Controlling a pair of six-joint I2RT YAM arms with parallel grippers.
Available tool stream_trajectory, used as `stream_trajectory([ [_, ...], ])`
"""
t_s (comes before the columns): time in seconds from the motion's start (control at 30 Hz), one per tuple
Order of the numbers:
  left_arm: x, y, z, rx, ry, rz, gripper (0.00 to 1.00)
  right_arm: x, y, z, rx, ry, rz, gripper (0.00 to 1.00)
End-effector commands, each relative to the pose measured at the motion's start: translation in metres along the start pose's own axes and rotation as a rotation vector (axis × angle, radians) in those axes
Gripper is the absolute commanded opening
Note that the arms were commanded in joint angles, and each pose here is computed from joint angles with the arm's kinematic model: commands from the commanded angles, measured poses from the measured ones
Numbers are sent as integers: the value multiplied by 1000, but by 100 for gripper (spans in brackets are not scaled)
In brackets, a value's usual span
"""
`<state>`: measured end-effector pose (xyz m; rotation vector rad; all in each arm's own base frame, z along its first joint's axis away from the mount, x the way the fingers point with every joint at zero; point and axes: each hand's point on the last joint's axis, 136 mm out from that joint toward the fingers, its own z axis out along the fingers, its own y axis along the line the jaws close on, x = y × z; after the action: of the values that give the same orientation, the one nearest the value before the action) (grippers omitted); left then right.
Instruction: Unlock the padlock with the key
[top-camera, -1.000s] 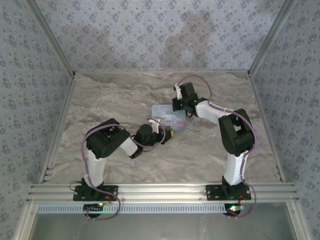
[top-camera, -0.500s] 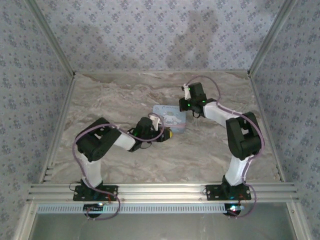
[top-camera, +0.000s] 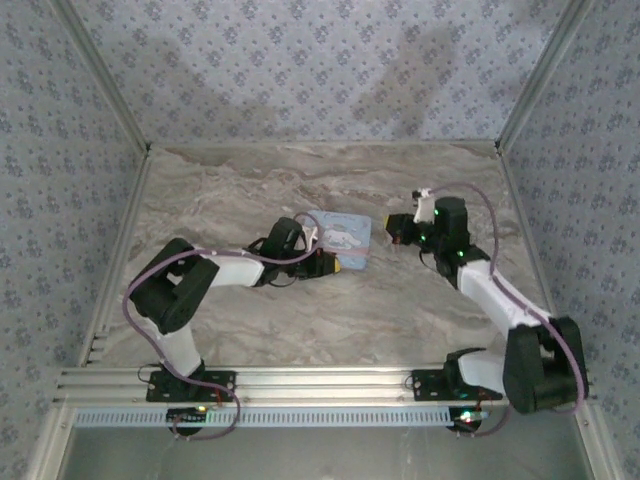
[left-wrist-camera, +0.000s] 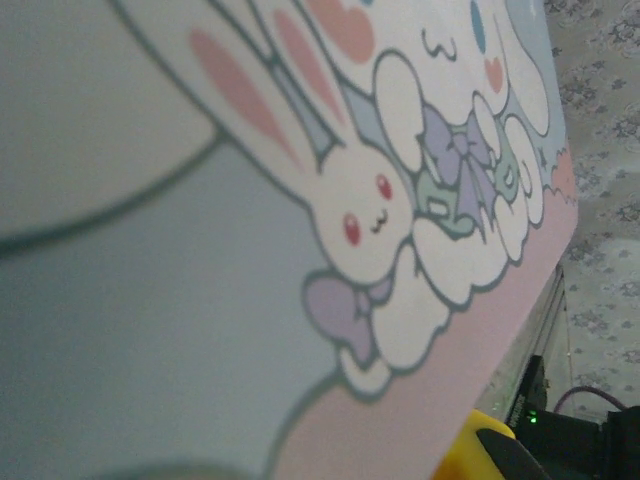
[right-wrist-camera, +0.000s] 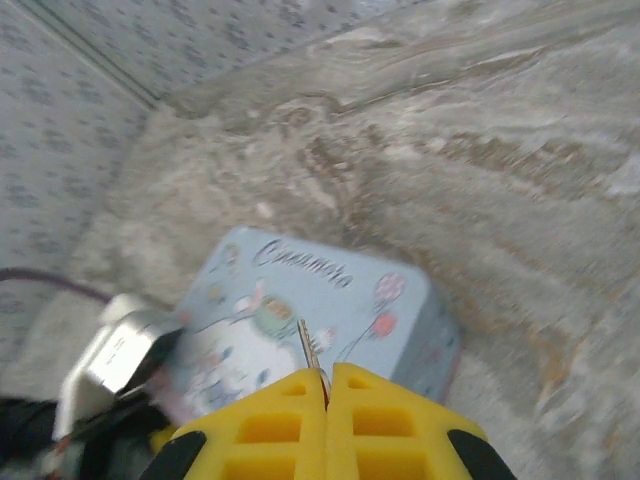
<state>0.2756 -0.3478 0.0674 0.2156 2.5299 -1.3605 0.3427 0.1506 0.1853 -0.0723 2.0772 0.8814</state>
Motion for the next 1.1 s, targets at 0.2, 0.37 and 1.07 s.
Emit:
stream_trajectory([
  [0.2,-30,-48,-9,113,-41,-15,0,22,39,-62,-201,-173,194,0],
  [0.37,-40,-54,-9,121,-61,-27,0,50,27,-71,-198,-234,327,0],
  [1.07,-57,-67,-8,193,-106,-72,0,97,37,-47,-160,-250,444,0],
])
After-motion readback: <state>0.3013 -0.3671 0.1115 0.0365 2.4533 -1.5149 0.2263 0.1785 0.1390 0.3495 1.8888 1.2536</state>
